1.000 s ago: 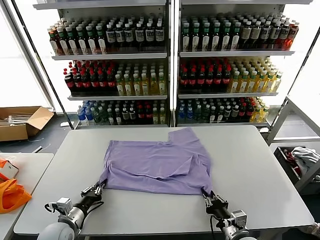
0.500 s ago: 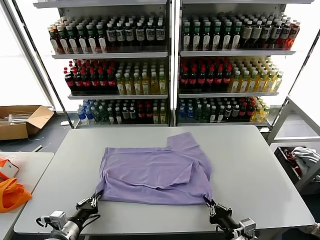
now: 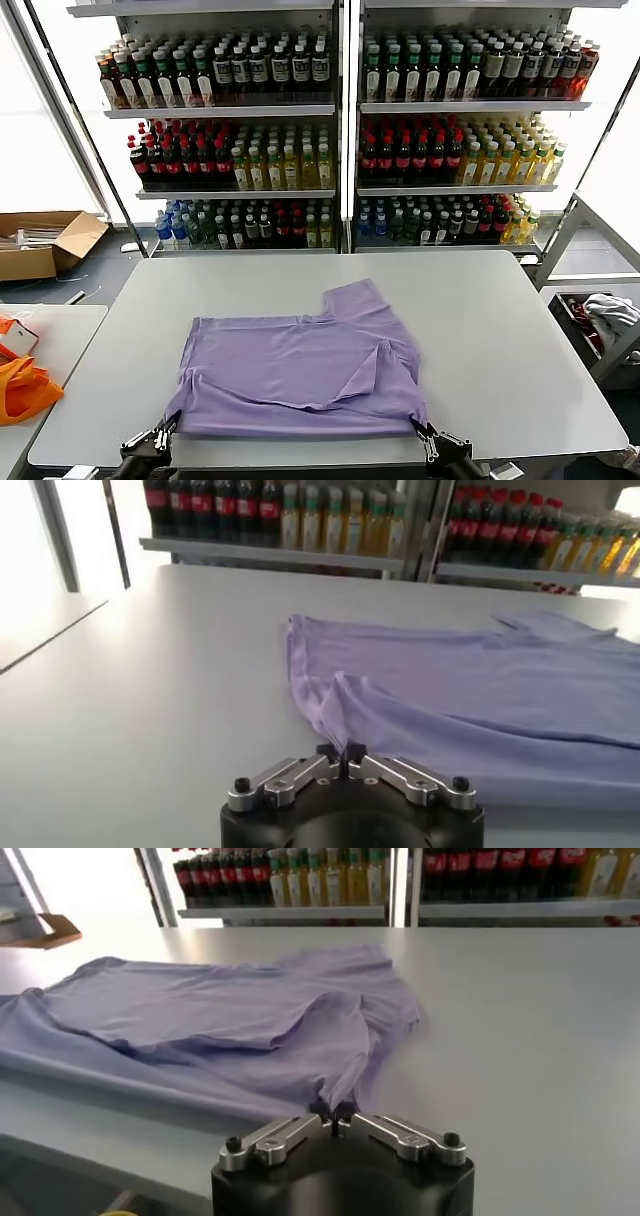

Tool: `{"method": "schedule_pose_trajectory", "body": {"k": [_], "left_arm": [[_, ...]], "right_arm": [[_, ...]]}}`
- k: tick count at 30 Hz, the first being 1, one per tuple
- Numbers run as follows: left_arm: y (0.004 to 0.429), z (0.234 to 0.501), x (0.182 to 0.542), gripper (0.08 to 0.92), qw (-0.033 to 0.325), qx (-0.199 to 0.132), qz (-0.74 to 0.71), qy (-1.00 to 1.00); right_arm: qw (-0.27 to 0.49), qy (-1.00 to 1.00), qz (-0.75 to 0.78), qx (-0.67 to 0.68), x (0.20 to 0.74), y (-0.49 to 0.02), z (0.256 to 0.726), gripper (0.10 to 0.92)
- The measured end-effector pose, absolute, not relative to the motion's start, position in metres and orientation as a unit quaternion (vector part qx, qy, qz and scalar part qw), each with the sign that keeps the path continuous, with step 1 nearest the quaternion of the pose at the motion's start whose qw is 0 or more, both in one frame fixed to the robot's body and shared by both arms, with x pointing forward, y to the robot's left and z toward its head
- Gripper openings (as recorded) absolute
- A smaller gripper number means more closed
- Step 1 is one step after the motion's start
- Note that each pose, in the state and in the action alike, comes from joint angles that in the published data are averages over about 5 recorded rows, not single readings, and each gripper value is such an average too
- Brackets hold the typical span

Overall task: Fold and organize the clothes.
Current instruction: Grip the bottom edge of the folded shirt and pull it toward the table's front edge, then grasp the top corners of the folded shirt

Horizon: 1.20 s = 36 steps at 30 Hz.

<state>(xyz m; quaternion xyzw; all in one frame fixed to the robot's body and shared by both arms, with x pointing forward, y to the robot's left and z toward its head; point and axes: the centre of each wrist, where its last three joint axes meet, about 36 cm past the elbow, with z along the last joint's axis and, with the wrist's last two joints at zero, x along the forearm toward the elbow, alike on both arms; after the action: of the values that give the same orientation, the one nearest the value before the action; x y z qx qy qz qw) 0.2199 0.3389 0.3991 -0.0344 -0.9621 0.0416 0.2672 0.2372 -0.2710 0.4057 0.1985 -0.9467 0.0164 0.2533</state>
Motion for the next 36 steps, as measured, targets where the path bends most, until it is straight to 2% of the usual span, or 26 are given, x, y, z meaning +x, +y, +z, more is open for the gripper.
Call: {"method": "schedule_pose_trajectory", "body": {"k": [2,5,16,25,28,36], "left_arm": [[0.338,0.402,0.215,0.120,0.273,-0.028,0.040,-0.961],[0.339,0.407,0.209,0.188,0.278,-0.017,0.036,-0.960],[0.357,0.434,0.212,0.508,0.261,0.008,0.018,-0.965],[0.375,0.448,0.240,0.764,0.231,0.002,0.013,-0.973],[0.381,0.447,0.255,0.812,0.226,-0.011,0.010,-0.974],[0.399,0.438,0.297,0.823,0.234,-0.055,-0.006,-0.971]], "right_arm": [[0.255,-0.945,0.017,0.202,0.236,-0.270,0.408,0.122],[0.256,-0.944,0.019,0.205,0.234,-0.269,0.412,0.184],[0.221,-0.956,0.030,0.192,0.238,-0.277,0.432,0.504],[0.170,-0.967,0.053,0.183,0.295,-0.293,0.441,0.761],[0.162,-0.966,0.059,0.191,0.324,-0.300,0.442,0.811],[0.171,-0.958,0.051,0.222,0.406,-0.312,0.443,0.823]]}}
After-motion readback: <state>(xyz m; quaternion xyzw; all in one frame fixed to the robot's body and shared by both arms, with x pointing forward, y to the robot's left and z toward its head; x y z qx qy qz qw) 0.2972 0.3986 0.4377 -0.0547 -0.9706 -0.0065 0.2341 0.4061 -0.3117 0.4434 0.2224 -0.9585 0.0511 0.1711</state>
